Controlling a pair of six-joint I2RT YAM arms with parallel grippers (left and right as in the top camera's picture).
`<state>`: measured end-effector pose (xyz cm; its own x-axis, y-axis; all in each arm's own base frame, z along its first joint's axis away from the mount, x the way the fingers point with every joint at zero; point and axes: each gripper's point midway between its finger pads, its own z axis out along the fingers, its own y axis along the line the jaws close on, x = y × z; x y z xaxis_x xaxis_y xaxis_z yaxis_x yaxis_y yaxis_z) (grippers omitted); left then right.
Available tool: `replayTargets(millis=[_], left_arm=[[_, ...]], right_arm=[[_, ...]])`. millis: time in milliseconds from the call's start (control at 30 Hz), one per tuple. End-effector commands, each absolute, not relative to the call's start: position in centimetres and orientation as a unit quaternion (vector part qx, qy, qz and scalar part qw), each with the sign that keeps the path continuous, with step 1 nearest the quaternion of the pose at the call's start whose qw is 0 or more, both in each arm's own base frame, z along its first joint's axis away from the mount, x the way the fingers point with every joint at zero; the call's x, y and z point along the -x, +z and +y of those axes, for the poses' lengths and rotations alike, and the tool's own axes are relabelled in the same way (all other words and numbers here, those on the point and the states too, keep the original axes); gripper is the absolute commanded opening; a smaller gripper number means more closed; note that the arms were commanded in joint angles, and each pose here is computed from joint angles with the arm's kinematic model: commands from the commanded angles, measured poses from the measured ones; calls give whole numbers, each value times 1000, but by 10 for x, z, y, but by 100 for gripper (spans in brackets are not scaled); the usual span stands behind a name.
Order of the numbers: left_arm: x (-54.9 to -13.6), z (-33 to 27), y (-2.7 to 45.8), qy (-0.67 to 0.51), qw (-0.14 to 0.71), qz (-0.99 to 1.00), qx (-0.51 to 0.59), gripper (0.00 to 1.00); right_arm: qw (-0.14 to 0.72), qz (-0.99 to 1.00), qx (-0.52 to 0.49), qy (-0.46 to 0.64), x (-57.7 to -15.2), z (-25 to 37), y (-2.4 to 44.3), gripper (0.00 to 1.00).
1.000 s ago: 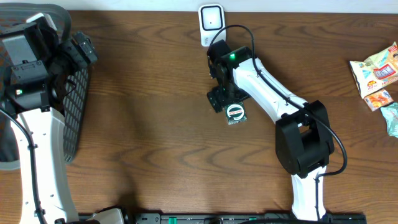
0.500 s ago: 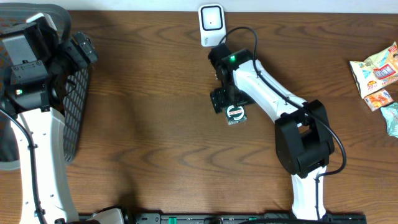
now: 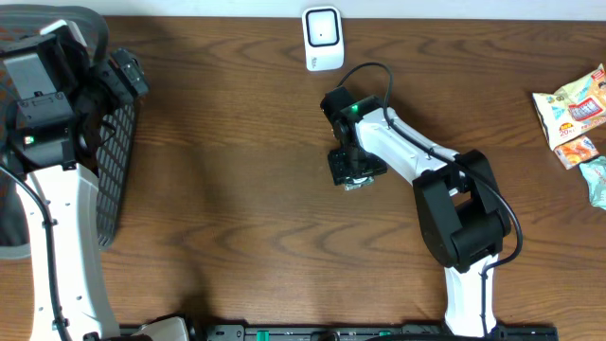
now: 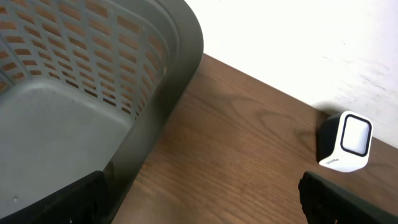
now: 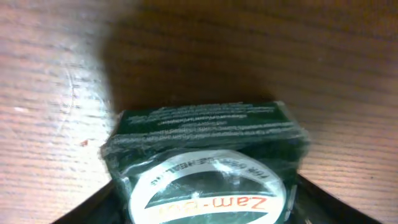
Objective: Scan the item barcode
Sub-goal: 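Lift the Zam-Buk tin and rotate it with the right gripper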
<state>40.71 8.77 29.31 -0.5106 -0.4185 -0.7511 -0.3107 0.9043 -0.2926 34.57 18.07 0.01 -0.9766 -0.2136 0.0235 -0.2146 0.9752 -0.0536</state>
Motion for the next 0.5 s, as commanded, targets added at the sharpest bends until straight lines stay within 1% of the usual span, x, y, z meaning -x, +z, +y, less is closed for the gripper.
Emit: replayTargets(millis=[0,133,200,300,400,467], left_arm=[[-405,102,285,-35,436,869,231,98],[-405,102,285,-35,436,869,231,98],[-405,102,285,-35,436,869,231,98],[-405,102,285,-35,436,869,231,98],[-405,102,285,-35,436,869,231,98],[-405,102,285,-35,436,869,231,98]], right_arm=[[4,-994,-99,35,-347,176,-3,62],[6,-995,-99,19,-346,181,-1,62],[16,-995,-96,-10,-344,190,2,60],[33,-993,-87,-72,-343,207,13,55],[52,-982,-71,-169,-347,228,35,50],[61,-969,-60,-233,-351,240,50,50]])
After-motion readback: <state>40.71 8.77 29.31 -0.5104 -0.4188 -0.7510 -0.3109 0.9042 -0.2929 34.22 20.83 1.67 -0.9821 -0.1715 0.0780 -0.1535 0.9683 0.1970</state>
